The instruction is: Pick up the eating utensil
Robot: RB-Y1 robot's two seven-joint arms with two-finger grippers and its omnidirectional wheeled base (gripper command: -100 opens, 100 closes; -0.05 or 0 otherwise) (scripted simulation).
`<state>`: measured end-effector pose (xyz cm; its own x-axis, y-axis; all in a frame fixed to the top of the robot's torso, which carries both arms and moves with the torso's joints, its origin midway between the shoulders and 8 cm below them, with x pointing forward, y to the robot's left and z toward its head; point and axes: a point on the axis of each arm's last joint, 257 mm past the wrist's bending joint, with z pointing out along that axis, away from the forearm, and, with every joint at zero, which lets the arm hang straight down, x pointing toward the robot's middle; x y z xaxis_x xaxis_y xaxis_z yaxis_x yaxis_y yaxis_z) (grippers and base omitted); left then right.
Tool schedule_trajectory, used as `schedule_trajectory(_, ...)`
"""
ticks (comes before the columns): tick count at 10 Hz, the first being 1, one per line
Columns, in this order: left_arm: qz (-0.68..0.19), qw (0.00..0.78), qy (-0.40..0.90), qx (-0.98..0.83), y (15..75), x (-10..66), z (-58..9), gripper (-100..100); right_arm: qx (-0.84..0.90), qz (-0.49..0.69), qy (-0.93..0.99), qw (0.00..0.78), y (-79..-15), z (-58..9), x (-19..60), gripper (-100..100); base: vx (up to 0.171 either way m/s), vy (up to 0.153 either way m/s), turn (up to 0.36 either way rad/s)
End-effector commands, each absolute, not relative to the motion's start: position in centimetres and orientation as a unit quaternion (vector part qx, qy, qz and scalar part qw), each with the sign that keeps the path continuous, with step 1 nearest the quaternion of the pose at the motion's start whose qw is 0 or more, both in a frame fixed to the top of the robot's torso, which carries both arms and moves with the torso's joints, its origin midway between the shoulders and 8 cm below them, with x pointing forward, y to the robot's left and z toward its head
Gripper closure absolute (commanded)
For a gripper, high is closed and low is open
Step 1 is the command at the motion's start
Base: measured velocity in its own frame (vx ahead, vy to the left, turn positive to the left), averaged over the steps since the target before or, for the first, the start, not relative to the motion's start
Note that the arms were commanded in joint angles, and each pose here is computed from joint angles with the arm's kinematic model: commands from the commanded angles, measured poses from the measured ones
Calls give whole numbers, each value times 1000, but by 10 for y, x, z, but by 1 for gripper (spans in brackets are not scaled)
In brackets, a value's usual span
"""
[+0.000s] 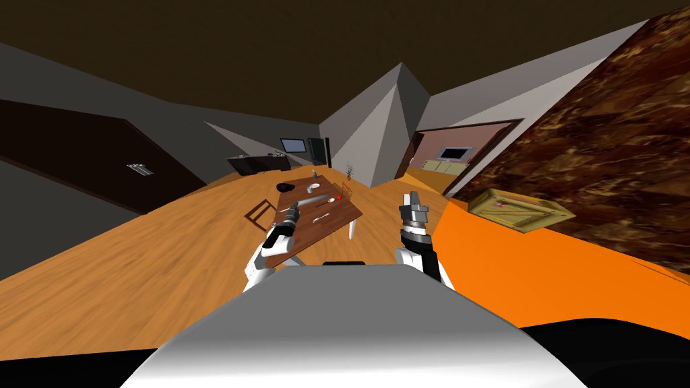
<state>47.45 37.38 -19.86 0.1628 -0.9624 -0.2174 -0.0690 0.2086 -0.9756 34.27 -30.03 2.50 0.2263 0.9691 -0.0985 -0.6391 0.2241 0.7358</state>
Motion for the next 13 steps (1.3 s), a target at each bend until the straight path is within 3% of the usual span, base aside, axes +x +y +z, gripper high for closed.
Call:
schedule_trajectory(1, -375, 568, 526, -509, 380, 472, -210, -100, 288, 552, 286, 728, -300, 25, 343, 0, -5, 4, 13)
schedule_trajectory(13, -275, 461, 563, -629, 447, 472, -316, -100, 288, 552, 286, 728, -300, 25, 343, 0, 2, -1, -12)
